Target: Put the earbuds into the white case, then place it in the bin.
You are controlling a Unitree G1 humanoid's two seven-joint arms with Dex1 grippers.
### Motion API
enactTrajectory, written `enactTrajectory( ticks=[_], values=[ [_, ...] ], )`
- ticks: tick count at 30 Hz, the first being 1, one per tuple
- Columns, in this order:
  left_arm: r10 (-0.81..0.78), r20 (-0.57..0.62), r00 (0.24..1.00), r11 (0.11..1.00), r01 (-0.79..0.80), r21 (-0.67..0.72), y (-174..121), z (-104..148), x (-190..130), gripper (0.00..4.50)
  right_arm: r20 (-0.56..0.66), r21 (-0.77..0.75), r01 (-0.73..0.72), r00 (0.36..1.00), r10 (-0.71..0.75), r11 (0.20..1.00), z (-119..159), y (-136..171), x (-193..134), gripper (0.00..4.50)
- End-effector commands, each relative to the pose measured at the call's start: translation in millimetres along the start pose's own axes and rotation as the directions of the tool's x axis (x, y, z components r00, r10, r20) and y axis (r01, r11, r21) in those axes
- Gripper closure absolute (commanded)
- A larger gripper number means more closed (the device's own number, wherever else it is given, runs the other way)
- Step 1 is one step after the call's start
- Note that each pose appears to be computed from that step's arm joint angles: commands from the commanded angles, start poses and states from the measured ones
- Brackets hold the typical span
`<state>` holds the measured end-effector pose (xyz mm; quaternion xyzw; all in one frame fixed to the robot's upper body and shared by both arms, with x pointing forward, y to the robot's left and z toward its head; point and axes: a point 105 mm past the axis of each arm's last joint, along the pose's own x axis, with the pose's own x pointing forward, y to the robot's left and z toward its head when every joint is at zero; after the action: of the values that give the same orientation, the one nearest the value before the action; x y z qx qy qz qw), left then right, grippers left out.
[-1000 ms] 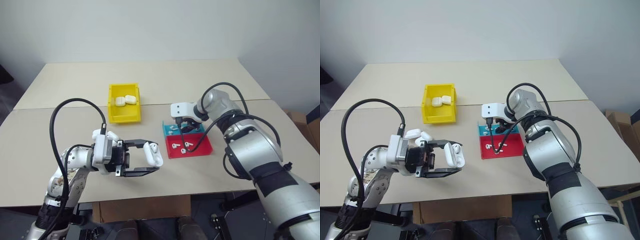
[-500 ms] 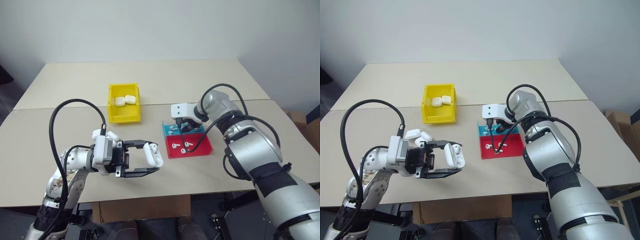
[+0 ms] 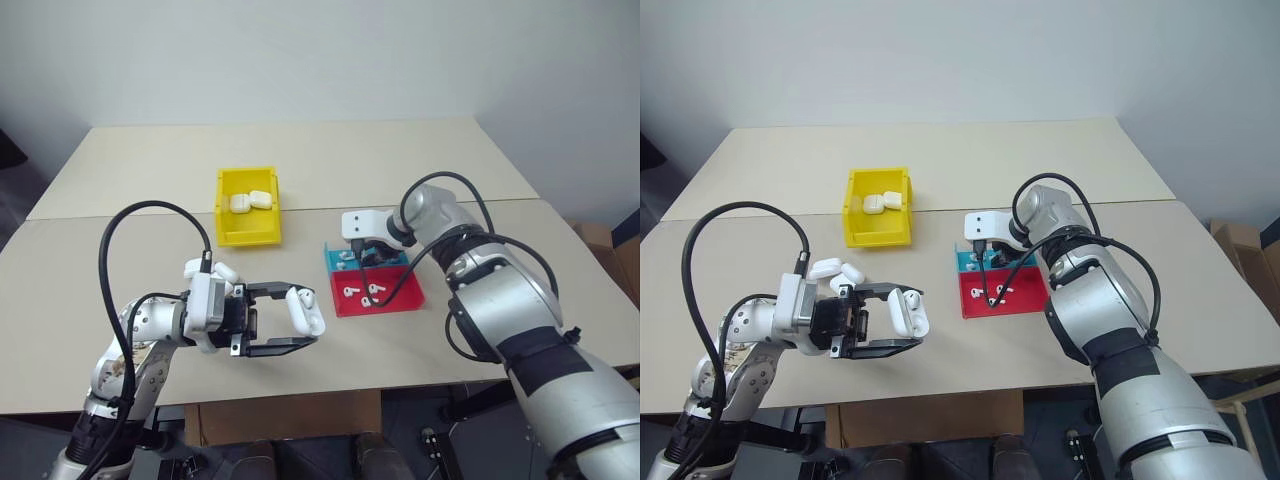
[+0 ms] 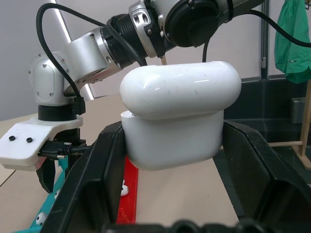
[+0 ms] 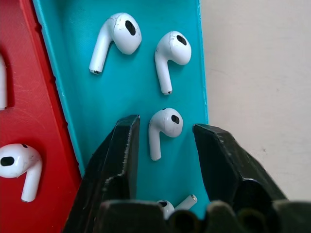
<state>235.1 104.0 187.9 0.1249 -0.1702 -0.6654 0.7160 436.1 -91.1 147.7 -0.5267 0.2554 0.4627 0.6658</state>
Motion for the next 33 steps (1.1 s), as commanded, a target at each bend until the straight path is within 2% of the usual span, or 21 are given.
enactTrajectory(
  ticks=[1, 16, 21, 24, 27, 29, 32, 33],
  values=[
    [-0.001, 0.015, 1.0, 0.999, 0.001, 0.038, -1, 8, -1, 1.75, 0.005, -0.015, 0.005, 1.0, -0.005, 1.0, 2, -1, -1, 3.53],
    [0.004, 0.009, 1.0, 0.999, -0.004, 0.037, 0, 7, -1, 1.75, 0.026, -0.018, 0.045, 0.999, -0.045, 0.999, 6, -10, -9, 3.53],
    [0.006, 0.017, 1.0, 0.999, -0.006, 0.039, 2, 8, 0, 1.75, 0.167, 0.018, 0.114, 0.979, -0.115, 0.993, 26, -32, -40, 3.53],
    [0.008, 0.028, 1.0, 0.999, -0.009, 0.043, 6, 10, 2, 1.75, 0.277, 0.097, 0.179, 0.94, -0.2, 0.979, 33, -48, -63, 3.53],
    [0.017, 0.058, 0.998, 0.999, -0.019, 0.039, 14, 17, 6, 1.75, 0.426, 0.222, 0.24, 0.848, -0.316, 0.945, 39, -66, -96, 3.53],
    [0.012, 0.069, 0.998, 0.999, -0.015, 0.042, 17, 20, 9, 1.75, 0.517, 0.293, 0.232, 0.778, -0.358, 0.927, 43, -72, -119, 3.53],
    [0.008, 0.091, 0.996, 0.999, -0.012, 0.042, 24, 24, 13, 1.75, 0.67, 0.361, 0.198, 0.624, -0.401, 0.911, 46, -70, -159, 3.53],
    [0.004, 0.103, 0.995, 0.999, -0.009, 0.04, 27, 27, 15, 1.75, 0.737, 0.375, 0.192, 0.532, -0.417, 0.907, 48, -63, -178, 3.53]
  ],
)
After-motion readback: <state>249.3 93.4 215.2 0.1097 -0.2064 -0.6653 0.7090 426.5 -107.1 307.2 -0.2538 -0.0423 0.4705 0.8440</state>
